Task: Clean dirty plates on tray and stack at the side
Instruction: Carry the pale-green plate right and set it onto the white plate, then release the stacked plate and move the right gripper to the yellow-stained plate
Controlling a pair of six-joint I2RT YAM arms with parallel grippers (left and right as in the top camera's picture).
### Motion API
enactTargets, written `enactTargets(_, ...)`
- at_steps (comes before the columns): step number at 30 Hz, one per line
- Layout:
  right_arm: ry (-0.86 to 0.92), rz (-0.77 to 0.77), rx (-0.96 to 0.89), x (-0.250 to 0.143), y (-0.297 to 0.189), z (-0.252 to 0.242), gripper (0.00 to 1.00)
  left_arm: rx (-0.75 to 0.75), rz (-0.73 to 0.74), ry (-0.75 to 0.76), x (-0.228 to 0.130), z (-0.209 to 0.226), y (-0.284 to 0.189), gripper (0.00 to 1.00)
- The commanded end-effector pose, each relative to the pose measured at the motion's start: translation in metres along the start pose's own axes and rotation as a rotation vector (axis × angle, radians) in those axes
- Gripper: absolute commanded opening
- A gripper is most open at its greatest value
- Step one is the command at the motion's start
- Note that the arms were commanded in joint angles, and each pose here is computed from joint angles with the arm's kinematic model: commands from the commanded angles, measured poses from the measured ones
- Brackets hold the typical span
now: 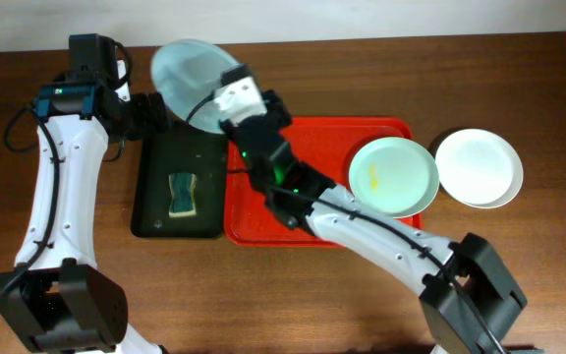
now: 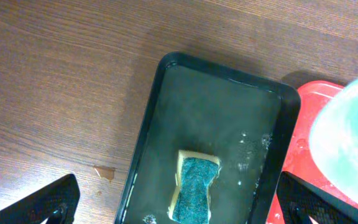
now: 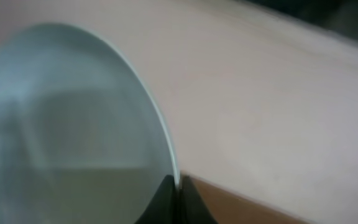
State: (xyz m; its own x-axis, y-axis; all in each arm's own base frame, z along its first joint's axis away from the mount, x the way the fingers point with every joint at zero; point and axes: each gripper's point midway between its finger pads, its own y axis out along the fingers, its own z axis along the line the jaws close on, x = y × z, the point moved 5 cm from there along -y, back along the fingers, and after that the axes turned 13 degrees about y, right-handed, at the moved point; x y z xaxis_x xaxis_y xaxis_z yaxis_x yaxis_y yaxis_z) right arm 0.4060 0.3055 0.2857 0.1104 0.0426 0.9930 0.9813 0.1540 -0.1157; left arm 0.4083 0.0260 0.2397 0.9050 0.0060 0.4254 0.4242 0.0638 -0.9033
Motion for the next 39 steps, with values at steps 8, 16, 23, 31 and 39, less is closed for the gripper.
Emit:
enactTargets(8,0.596,0.553,0.066,-0.087,0.028,-0.075,0.04,0.006,-0.016,-0.004,0.003,0.000,-0.005,0.99)
enactTargets(16,0.852,0.880,0.109,-0.121,0.015,-0.176,0.04,0.006,-0.016,-0.004,0.003,0.000,-0.005,0.99)
enactTargets(23,1.179,0.942,-0.100,-0.142,-0.022,-0.317,0.04,0.006,-0.016,-0.004,0.003,0.000,-0.005,0.99)
enactTargets(31,1.500,0.910,-0.462,-0.170,-0.111,-0.444,0.04,0.006,-0.016,-0.004,0.003,0.000,-0.005,0.99)
enactTargets(39,1.382,0.966,-0.826,-0.201,-0.187,-0.503,0.04,0.006,-0.016,-0.004,0.003,0.000,-0.005,0.99)
